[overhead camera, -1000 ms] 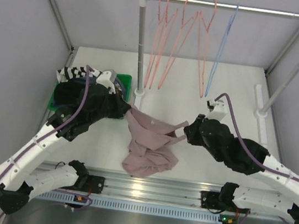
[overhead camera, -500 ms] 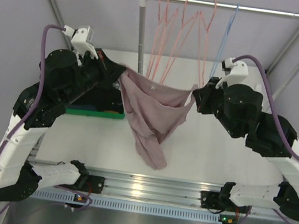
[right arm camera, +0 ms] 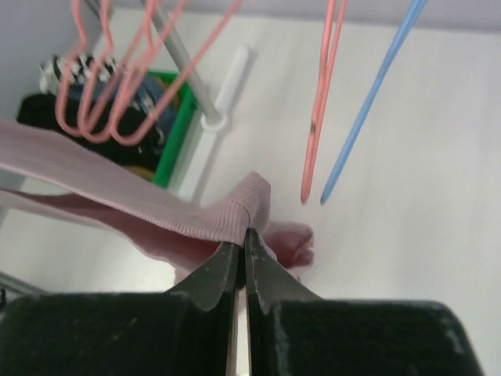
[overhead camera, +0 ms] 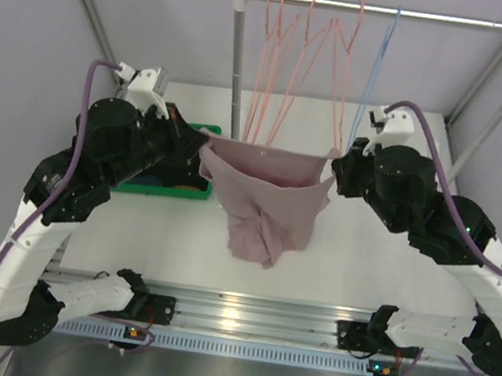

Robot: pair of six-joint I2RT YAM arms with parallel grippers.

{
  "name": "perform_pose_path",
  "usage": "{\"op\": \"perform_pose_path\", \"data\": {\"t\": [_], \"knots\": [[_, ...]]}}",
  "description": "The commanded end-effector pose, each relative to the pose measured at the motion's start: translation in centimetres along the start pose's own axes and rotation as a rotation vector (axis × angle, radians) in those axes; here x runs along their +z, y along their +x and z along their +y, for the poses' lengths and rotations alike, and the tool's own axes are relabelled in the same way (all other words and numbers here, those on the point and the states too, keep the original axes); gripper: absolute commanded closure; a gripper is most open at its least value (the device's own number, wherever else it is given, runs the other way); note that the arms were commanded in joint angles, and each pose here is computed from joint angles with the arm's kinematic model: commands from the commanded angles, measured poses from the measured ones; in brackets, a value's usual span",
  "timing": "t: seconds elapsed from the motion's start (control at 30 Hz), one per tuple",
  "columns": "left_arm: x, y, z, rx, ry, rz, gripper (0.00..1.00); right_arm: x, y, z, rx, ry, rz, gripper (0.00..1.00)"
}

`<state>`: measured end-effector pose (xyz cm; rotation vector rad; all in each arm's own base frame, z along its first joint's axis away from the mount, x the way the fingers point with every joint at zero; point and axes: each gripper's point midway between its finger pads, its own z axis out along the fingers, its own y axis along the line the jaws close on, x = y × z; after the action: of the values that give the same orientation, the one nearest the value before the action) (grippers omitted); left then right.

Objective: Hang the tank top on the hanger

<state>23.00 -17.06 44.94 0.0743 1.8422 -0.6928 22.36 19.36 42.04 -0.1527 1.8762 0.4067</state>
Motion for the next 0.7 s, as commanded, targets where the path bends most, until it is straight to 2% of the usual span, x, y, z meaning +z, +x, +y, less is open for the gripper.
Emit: {"op": "perform_pose_path", "data": {"t": [0.0,0.03,0.07,0.13,0.17,0.23,0.37,0.43,0.47,0.5,0.57,0.67], "knots": [[-0.6,3.0,1.0,-0.030,0.002,0.049,1.00,0.4,3.9,-0.5,0.051,-0.018,0.056,1.00],[-0.3,5.2,1.7,-0.047,-0.003,0.087,1.00,1.1,6.8,-0.7,0.055,-0.007,0.113,1.00],[0.5,6.6,2.3,-0.058,-0.022,0.118,1.00,0.7,6.3,-0.6,0.086,-0.022,0.099,1.00],[0.3,8.7,2.7,-0.085,-0.010,0.148,1.00,1.1,10.3,-1.1,0.112,-0.020,0.163,1.00],[0.8,11.2,3.4,-0.114,-0.014,0.192,1.00,1.3,11.6,-1.3,0.122,-0.016,0.184,1.00],[1.6,13.9,4.3,-0.146,-0.028,0.236,1.00,1.9,15.7,-2.1,0.149,0.007,0.245,1.00],[4.1,22.3,6.4,-0.229,-0.045,0.388,1.00,3.3,23.8,-3.2,0.166,0.041,0.363,1.00],[5.4,23.9,6.5,-0.253,-0.027,0.399,1.00,3.9,26.0,-3.2,0.183,0.041,0.395,1.00],[6.1,26.4,7.5,-0.262,-0.057,0.452,1.00,4.4,26.7,-3.0,0.192,0.036,0.394,1.00],[6.9,26.6,7.5,-0.265,-0.043,0.435,1.00,4.8,28.8,-3.6,0.173,0.063,0.427,1.00],[7.9,29.0,8.4,-0.267,-0.069,0.488,1.00,5.5,30.2,-3.9,0.168,0.081,0.443,1.00],[9.2,30.6,8.6,-0.265,-0.068,0.531,0.98,6.8,32.2,-4.2,0.152,0.114,0.473,0.99]]}}
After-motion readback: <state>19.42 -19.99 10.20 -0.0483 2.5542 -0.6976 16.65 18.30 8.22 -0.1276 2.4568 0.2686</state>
